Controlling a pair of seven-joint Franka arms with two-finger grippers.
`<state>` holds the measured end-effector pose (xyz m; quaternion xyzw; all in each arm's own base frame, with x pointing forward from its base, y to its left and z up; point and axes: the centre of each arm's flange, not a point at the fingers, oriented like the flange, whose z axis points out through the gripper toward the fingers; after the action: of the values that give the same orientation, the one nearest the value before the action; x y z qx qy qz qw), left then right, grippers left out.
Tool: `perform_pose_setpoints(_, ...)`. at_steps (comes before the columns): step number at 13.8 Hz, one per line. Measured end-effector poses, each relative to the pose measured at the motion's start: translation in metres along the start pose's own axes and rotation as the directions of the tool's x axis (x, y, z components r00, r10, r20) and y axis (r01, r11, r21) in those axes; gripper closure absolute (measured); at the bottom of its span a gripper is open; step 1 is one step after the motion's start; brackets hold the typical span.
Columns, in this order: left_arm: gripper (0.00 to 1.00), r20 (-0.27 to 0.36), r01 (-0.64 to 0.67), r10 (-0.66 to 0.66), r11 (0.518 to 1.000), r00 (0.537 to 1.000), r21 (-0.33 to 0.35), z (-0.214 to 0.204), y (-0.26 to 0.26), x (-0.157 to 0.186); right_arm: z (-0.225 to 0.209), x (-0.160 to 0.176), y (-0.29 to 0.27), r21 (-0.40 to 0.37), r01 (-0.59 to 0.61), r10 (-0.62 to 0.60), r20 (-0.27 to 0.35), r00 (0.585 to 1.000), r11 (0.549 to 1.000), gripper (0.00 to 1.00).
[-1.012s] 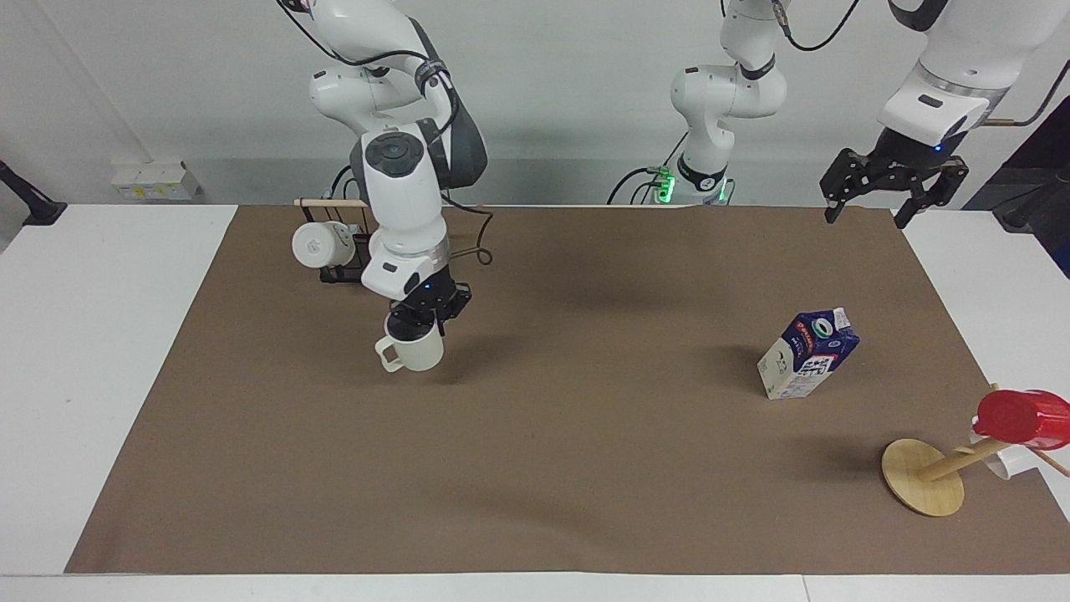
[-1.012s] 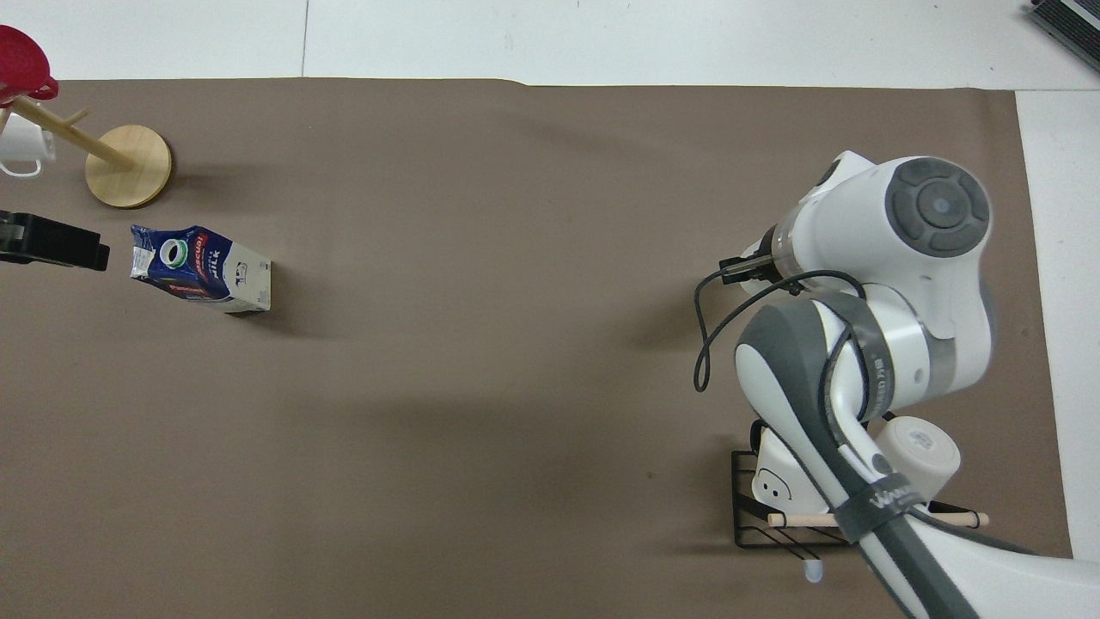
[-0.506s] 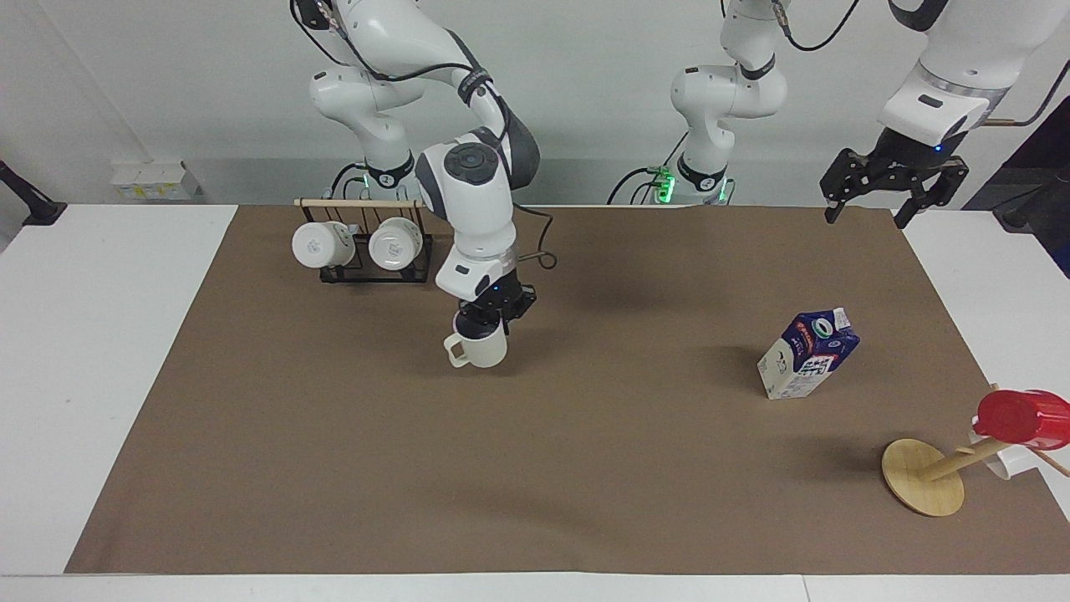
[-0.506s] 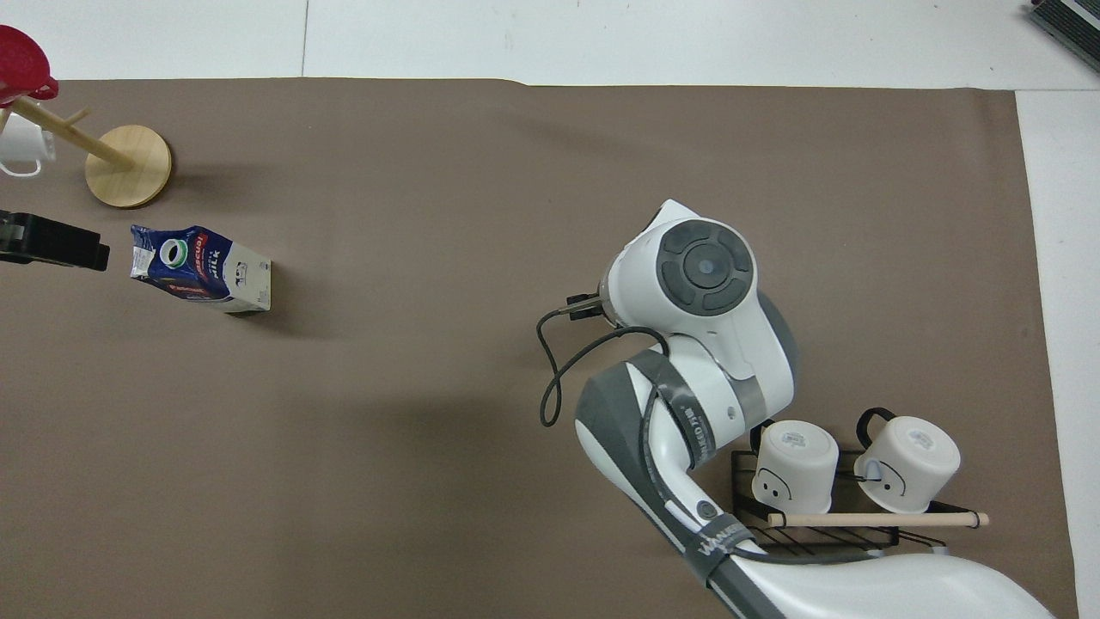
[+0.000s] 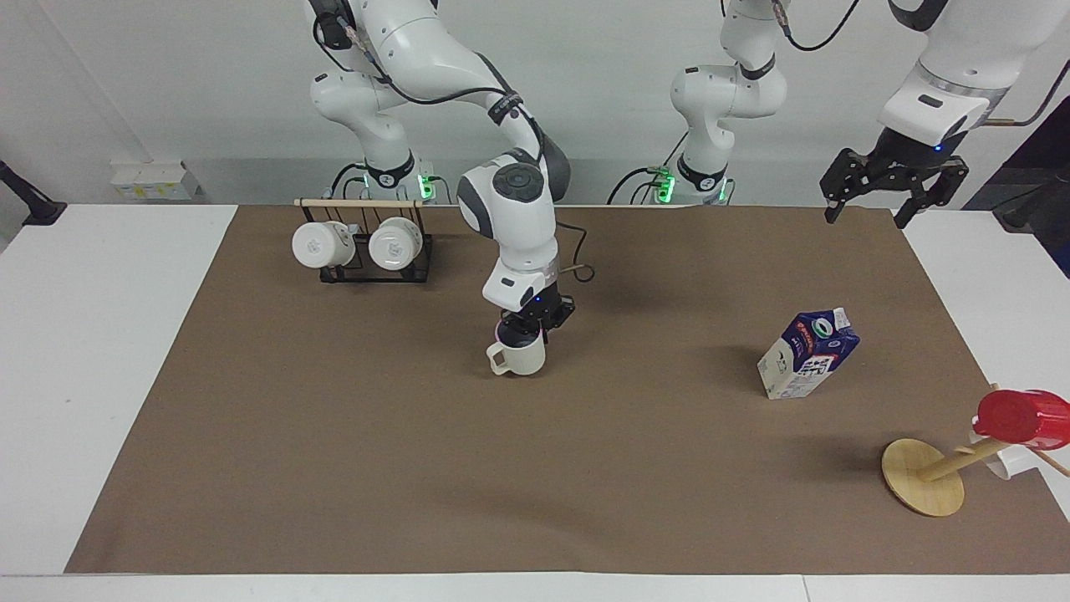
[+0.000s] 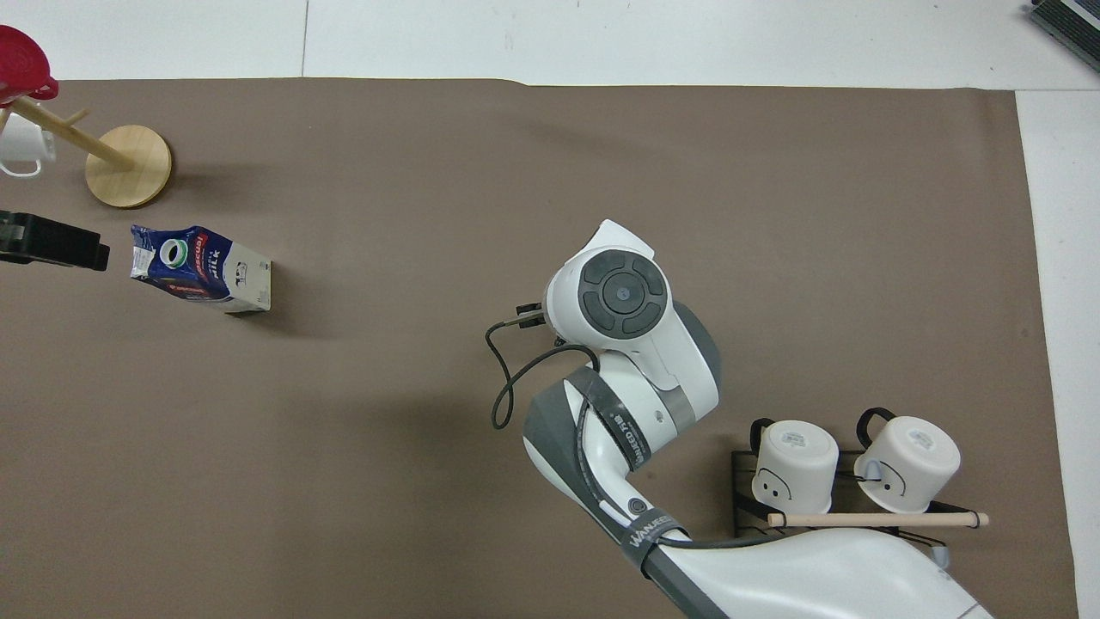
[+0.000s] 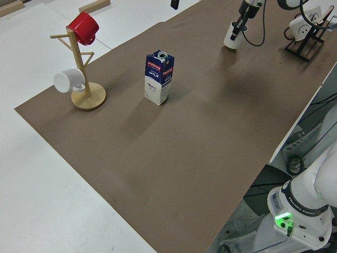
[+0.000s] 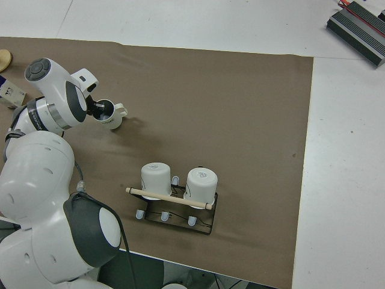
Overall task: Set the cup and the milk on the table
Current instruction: 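Carry the white mug with the right gripper toward the table centre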
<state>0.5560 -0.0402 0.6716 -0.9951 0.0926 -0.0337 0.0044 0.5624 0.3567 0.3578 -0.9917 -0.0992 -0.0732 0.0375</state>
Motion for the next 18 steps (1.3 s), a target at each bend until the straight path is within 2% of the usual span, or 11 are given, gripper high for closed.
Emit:
perform_pose_setpoints(16,0.0,0.0,0.0,0.0,1.0,1.0,0.0,0.0,0.0,0.0,0.018,0.001,0.005,-0.025,0.025,-0.026,-0.022,0.999,0.999,0.96)
perform_pose_setpoints(17,0.0,0.0,0.0,0.0,1.0,1.0,0.0,0.0,0.0,0.0,0.018,0.002,0.005,-0.025,0.024,-0.025,-0.024,0.999,0.999,0.91)
perform_pose_setpoints(18,0.0,0.0,0.0,0.0,1.0,1.0,0.0,0.0,0.0,0.0,0.018,0.002,0.006,-0.025,0.023,-0.023,-0.025,0.999,0.999,0.79)
